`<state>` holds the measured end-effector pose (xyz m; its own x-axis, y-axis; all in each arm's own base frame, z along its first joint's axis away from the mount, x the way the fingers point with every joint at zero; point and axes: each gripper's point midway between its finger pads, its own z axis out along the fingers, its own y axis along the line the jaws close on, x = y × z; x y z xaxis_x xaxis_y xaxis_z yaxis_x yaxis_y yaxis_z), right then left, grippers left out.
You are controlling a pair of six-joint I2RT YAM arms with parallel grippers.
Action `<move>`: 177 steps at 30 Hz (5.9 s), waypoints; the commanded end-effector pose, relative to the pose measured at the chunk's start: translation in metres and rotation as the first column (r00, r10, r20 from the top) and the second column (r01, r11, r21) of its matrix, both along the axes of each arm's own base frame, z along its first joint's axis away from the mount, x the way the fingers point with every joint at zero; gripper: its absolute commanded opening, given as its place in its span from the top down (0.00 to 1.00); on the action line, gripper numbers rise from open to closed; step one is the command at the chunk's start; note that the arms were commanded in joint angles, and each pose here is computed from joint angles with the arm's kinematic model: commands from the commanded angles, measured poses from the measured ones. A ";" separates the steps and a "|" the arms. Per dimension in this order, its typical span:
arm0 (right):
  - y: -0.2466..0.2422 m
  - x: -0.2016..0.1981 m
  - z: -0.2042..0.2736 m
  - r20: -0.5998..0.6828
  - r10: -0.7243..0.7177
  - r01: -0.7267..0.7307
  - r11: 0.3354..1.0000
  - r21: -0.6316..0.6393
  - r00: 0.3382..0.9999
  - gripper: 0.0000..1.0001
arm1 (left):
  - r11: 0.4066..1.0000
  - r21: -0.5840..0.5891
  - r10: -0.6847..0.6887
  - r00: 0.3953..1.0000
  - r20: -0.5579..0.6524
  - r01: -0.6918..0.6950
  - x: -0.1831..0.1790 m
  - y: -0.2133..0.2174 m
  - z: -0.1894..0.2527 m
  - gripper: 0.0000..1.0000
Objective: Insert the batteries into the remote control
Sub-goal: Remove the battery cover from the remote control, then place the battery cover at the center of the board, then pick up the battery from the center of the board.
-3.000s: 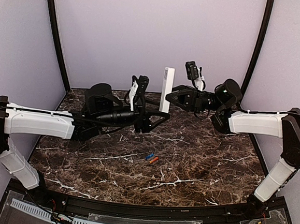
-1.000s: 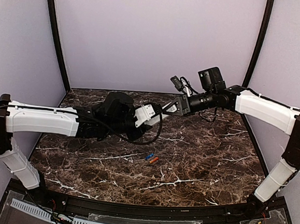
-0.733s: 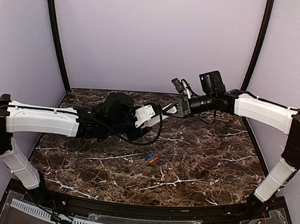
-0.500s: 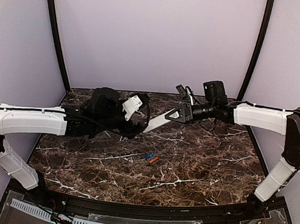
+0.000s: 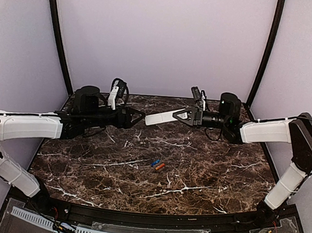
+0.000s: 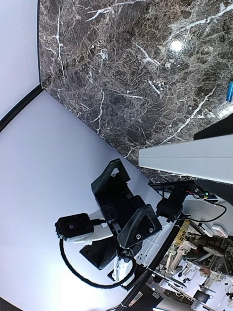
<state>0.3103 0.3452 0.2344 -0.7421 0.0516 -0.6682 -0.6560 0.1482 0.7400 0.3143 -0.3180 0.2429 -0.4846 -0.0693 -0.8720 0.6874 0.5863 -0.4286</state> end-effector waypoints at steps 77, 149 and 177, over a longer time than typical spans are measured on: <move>0.000 -0.002 0.035 0.088 -0.005 -0.008 0.990 0.138 0.996 1.00 | 0.994 -0.084 -0.087 0.971 -0.224 0.070 0.016 -0.027 -0.029 0.78; -0.085 -0.038 -0.019 0.046 0.017 -0.012 0.996 -0.089 0.999 1.00 | 0.921 0.382 0.265 0.843 -0.469 -0.077 -0.040 0.102 -0.167 0.35; -0.139 -0.039 -0.042 -0.014 -0.130 0.127 0.984 -0.128 0.991 1.00 | 0.686 0.622 -0.162 0.912 -0.378 0.379 -0.053 -0.039 -0.174 0.69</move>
<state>0.2721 0.2112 0.1952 -0.7505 0.0512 -0.6589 -0.6151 0.3105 0.7247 0.2623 -0.3568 0.0743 -0.6274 0.6068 -0.4880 0.7615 0.6092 -0.2216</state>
